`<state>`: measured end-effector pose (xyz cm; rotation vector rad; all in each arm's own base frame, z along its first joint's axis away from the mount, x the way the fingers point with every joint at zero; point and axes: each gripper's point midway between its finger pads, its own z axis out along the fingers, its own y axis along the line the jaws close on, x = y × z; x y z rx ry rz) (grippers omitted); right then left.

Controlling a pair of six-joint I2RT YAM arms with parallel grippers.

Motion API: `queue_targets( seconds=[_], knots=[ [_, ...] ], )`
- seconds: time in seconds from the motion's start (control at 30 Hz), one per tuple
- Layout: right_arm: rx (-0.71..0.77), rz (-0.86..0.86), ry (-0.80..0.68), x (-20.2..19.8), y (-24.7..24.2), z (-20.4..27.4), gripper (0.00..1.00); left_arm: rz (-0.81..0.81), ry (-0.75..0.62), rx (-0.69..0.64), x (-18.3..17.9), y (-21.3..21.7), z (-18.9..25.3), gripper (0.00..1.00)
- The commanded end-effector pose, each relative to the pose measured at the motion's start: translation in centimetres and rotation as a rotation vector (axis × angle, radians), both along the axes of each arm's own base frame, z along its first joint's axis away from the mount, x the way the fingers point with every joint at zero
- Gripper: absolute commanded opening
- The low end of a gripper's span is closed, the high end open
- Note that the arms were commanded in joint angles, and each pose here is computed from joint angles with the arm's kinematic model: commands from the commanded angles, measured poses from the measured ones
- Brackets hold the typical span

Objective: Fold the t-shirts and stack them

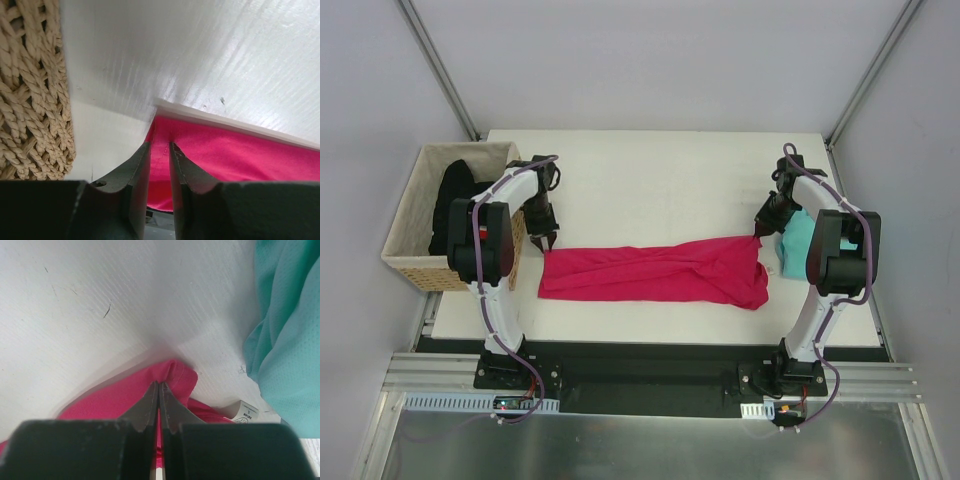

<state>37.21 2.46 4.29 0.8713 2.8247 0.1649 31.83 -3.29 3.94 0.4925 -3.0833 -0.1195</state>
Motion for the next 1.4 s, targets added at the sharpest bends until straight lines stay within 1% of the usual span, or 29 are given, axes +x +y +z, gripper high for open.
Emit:
queue_targets(
  seconds=[0.0, 0.3, 0.63, 0.87, 1.17, 1.2, 1.23, 1.27, 1.37],
  knots=[
    [-0.004, -0.019, -0.052, 0.8, -0.4, 1.9, 0.01, 0.019, 0.007, 0.029, -0.7, 1.1, 0.6, 0.22],
    [-0.005, -0.021, -0.058, 0.8, -0.4, 2.3, 0.01, 0.026, 0.021, 0.033, -1.1, 1.4, 0.2, 0.21],
    [-0.004, -0.025, -0.062, 1.0, -0.4, 2.5, 0.01, 0.015, 0.018, -0.006, -0.3, 0.8, 0.0, 0.21],
    [-0.003, -0.029, -0.062, 1.0, -0.4, 2.5, 0.01, 0.008, 0.041, -0.025, -0.5, 0.4, -0.6, 0.21],
    [0.001, -0.035, -0.065, 1.3, -0.3, 2.6, 0.01, 0.001, 0.024, -0.045, -0.1, 0.1, -0.4, 0.21],
    [0.0, -0.035, -0.065, 1.3, -0.3, 2.5, 0.01, 0.001, 0.027, -0.045, -0.1, 0.1, -0.5, 0.21],
    [0.0, -0.035, -0.064, 1.3, -0.3, 2.5, 0.01, 0.001, 0.026, -0.045, 0.0, 0.1, -0.5, 0.17],
    [0.0, -0.037, -0.063, 1.3, -0.3, 2.5, 0.01, 0.001, 0.026, -0.045, 0.0, 0.1, -0.4, 0.16],
    [0.0, -0.037, -0.065, 1.3, -0.3, 2.6, 0.01, 0.0, 0.029, -0.051, 0.1, 0.0, -0.6, 0.16]
  ],
)
